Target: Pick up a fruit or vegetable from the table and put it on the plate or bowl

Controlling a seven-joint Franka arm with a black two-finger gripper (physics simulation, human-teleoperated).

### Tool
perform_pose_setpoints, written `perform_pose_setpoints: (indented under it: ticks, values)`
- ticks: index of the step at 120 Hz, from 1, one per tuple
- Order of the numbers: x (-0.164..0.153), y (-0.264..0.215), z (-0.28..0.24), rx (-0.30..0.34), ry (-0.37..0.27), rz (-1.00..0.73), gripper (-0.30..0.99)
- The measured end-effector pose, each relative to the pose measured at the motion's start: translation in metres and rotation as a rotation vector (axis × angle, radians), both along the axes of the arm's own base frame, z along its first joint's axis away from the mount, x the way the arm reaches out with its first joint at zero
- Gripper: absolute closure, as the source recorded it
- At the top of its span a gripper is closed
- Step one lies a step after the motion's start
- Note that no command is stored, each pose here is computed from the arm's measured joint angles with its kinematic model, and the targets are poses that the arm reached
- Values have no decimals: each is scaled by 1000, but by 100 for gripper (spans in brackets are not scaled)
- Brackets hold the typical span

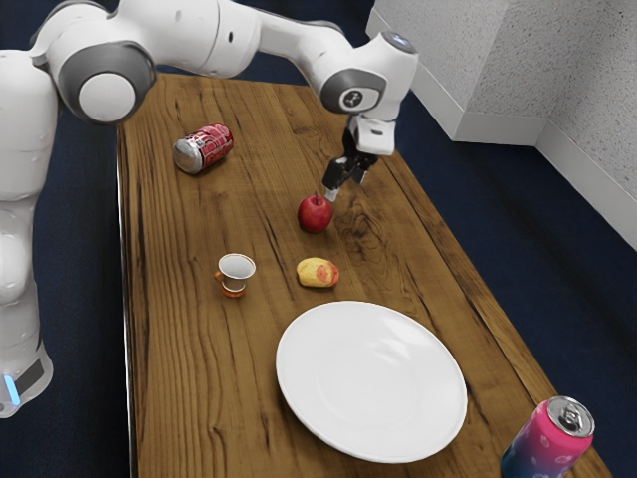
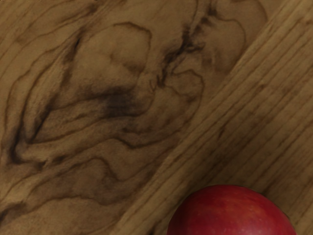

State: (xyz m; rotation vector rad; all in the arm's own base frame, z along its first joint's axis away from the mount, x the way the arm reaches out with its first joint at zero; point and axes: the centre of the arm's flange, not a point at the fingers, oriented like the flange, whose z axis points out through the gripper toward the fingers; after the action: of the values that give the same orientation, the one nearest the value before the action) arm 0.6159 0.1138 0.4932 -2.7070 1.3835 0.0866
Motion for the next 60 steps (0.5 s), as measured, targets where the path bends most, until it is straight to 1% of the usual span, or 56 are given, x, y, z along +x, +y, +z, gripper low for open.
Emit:
perform_pose_setpoints:
  ticks: [60]
  values:
    - [-3, 7, -15, 3, -7, -41, 0]
